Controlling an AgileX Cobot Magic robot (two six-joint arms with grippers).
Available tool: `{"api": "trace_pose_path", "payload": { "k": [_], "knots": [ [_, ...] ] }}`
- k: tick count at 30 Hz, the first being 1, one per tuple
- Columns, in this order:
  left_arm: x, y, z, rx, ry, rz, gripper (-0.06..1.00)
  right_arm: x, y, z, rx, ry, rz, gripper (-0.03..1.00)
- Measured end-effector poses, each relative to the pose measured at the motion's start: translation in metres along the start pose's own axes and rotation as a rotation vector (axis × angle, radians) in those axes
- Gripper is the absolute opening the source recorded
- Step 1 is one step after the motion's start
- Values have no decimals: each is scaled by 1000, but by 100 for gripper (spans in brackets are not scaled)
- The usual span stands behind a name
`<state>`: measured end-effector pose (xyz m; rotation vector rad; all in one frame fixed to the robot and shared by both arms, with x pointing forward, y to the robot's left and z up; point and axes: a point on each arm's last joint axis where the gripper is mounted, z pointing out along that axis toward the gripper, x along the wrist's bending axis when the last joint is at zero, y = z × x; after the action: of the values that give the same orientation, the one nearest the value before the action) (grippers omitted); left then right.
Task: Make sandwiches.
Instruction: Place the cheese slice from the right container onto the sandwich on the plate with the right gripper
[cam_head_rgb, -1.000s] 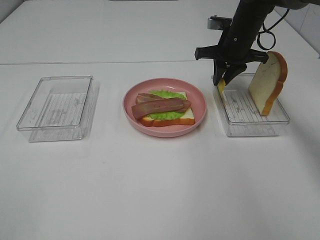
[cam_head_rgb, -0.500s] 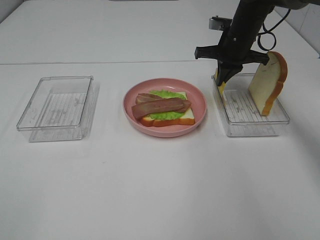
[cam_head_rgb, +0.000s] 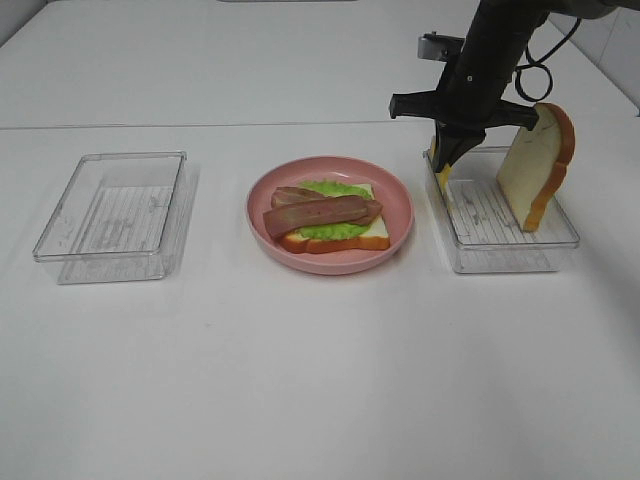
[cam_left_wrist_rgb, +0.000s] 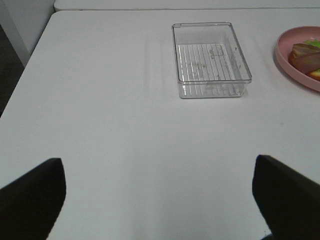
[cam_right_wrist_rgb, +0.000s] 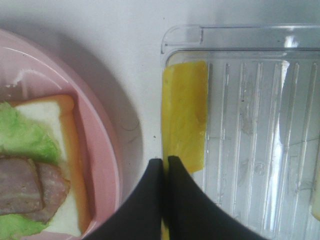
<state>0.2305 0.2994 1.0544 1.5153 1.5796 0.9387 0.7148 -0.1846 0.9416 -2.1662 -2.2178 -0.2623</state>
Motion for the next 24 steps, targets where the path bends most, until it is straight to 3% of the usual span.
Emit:
{"api": "trace_pose_path", "payload": {
  "k": [5,12,15,17,20,22,23,24],
  "knots": [
    [0,0,0,0,0,0,95,1,0,-9,-17,7,-1,0],
    [0,0,0,0,0,0,95,11,-7,-84,-157,59,-24,0],
    [0,0,0,0,0,0,95,13,-8,-90,-168,75,-27,0],
    [0,0,0,0,0,0,95,23,-22,-119,-197,187,-58,0],
    [0,0,0,0,0,0,95,26,-26,-123,-192,221,-64,0],
    [0,0,0,0,0,0,95,34,-48,-130,-198,348,-95,0],
    [0,0,0,0,0,0,95,34,-48,-130,-198,348,-95,0],
    [0,0,0,0,0,0,95,37,-57,-130,-208,413,-103,0]
  ]
}}
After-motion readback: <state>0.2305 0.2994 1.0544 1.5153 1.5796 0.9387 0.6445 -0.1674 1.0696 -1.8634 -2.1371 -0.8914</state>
